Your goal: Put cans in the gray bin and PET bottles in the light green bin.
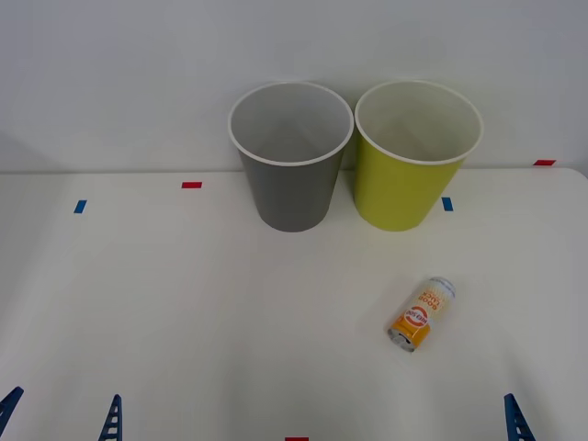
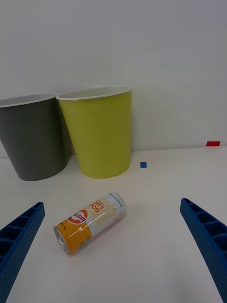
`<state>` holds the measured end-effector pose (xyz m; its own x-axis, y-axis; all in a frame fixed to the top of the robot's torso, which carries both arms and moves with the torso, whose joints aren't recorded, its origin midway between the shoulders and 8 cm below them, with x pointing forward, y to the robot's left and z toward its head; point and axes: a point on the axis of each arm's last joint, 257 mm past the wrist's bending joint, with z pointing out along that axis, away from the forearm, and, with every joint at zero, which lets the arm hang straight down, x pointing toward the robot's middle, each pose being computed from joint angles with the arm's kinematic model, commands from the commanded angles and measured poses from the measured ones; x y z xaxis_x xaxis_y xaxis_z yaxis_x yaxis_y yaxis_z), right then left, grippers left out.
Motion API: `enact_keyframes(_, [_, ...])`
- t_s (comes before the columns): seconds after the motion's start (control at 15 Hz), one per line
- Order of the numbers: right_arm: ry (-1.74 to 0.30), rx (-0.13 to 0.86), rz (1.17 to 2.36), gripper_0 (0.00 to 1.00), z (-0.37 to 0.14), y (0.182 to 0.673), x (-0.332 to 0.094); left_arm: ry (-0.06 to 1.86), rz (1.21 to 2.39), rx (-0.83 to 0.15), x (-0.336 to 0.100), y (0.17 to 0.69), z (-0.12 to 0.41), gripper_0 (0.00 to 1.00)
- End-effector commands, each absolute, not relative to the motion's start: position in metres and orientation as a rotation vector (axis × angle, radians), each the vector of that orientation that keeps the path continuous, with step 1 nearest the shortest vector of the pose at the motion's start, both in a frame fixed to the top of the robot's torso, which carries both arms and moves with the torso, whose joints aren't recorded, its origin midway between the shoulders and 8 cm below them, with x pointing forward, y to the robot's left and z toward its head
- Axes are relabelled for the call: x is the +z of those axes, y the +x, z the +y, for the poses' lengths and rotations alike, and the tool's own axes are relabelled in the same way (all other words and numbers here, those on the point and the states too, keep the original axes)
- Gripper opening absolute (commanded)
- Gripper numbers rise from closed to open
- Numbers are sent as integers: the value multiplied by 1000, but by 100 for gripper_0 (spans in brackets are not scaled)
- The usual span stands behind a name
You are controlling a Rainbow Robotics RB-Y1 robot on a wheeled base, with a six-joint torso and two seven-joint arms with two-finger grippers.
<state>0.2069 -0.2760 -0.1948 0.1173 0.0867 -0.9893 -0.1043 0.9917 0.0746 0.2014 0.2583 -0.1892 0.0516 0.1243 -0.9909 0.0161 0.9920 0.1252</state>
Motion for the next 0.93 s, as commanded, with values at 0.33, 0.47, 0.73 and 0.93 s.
enact_keyframes(0.33, [-15, 140, 1446, 100, -276, 207, -195, 113, 1518, 83, -189, 201, 258, 95])
enact_keyframes(0.47, [-15, 140, 1446, 100, -276, 207, -195, 113, 1518, 83, -189, 201, 258, 95])
enact_keyframes(0.73, [-15, 140, 1446, 100, -276, 207, -195, 113, 1518, 83, -189, 201, 258, 95])
enact_keyframes(0.93, [-15, 140, 1446, 100, -276, 207, -195, 113, 1518, 83, -189, 201, 258, 95])
